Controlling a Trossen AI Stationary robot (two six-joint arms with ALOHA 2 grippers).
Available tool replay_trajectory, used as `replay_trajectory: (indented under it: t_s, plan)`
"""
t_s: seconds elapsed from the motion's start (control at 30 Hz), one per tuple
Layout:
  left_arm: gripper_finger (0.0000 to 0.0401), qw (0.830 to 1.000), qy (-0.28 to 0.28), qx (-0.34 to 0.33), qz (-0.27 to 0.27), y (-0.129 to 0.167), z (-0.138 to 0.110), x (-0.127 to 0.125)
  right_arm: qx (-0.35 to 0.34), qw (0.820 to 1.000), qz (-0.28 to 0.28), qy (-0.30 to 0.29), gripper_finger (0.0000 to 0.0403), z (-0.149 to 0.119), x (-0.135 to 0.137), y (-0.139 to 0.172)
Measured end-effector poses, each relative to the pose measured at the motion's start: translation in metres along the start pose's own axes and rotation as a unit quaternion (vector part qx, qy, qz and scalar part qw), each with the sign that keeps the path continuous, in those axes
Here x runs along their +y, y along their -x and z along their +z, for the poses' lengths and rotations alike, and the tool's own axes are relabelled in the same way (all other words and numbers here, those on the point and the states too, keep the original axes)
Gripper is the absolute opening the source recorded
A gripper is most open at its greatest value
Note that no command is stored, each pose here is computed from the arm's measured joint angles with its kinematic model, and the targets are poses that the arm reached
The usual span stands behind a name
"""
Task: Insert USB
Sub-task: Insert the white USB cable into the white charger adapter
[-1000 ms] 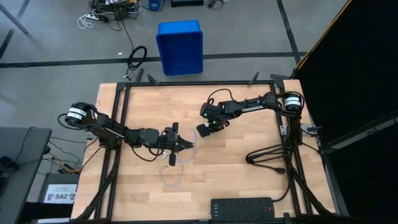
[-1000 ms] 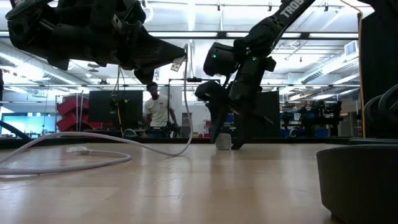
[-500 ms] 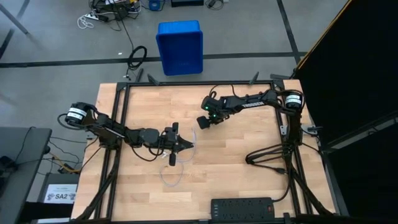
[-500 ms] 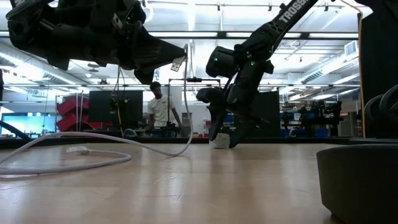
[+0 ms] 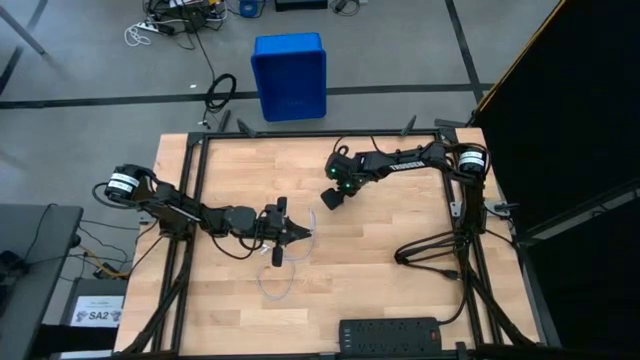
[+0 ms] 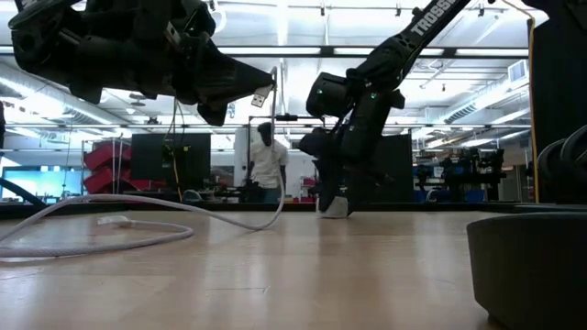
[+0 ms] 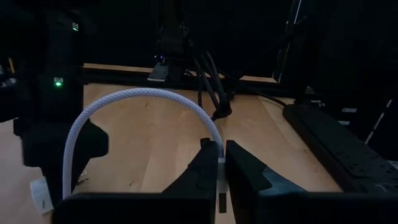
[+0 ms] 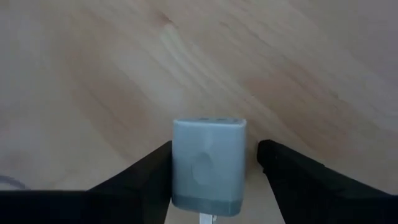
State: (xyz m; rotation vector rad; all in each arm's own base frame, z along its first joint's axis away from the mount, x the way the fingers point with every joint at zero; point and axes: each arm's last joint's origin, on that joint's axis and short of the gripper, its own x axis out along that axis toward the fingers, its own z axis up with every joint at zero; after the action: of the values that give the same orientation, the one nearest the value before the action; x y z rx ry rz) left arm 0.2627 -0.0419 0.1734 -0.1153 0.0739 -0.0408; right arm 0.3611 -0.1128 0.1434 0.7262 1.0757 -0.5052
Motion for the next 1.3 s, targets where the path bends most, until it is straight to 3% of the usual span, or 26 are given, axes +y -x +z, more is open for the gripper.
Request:
replay_trajectory:
  t_s: [0.33, 0.97, 1.17, 1.3]
  plan:
    - [0.0, 1.0, 0.0, 0.0, 0.0, 0.0, 0.0, 0.0, 0.018, 0.996, -0.059, 0.066, 0.0169, -0.006, -0.006, 0.002]
    - [0.0, 1.0, 0.0, 0.0, 0.0, 0.0, 0.0, 0.0, 0.049, 0.983, -0.046, 0.168, 0.0119, -0.01, -0.005, 0.003]
    - [0.0, 1.0, 0.002, -0.011, 0.01, 0.0, 0.002, 0.0, 0.028, 0.975, -0.049, 0.216, 0.0119, -0.02, 0.014, 0.004]
    - [0.0, 1.0, 0.005, -0.03, 0.009, 0.0, 0.005, -0.001, -0.039, 0.964, 0.011, 0.263, 0.0119, -0.024, 0.047, 0.013]
